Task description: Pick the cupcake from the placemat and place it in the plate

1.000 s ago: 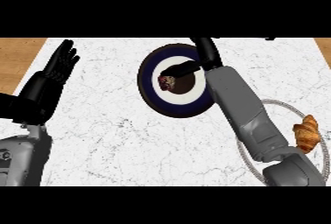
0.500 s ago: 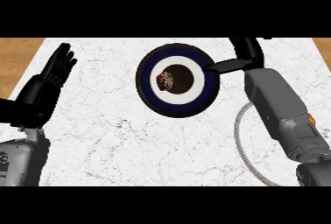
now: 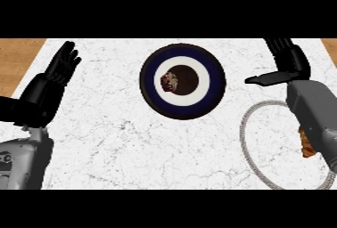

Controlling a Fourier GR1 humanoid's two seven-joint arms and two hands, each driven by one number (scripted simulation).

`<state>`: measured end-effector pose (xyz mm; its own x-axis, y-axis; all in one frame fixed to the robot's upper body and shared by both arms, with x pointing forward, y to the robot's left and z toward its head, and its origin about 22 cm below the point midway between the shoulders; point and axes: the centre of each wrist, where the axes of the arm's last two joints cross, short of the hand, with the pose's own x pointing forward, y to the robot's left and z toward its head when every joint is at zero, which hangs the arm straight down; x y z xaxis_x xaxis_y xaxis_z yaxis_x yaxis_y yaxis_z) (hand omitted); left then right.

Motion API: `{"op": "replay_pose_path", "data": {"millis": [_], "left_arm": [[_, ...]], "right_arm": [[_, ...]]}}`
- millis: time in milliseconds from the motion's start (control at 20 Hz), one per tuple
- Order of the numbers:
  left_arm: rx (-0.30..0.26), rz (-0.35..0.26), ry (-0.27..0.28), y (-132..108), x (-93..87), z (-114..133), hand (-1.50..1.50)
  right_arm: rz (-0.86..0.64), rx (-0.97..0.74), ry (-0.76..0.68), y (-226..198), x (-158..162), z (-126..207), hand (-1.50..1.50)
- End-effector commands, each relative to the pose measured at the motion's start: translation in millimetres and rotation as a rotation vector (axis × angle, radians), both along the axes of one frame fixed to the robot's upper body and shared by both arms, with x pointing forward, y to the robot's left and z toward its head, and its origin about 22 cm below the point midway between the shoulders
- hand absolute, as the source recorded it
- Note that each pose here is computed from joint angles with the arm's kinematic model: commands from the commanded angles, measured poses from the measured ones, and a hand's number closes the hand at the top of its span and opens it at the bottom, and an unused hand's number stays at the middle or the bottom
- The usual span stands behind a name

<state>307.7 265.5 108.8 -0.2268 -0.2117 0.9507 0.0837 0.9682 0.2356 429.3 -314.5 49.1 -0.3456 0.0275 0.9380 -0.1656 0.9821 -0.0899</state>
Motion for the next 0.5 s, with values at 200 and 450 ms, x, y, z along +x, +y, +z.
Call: {"op": "replay_pose_path", "data": {"millis": [200,450], "left_arm": [[-0.011,-0.008,-0.005,-15,3.4,-4,0.0],[-0.008,-0.017,-0.006,3,-6.3,1,0.0]], "right_arm": [[0.002,-0.036,-0.021,-67,-23,5,-1.5],[-0.08,-0.07,-0.059,-75,-35,-10,-1.5]]}}
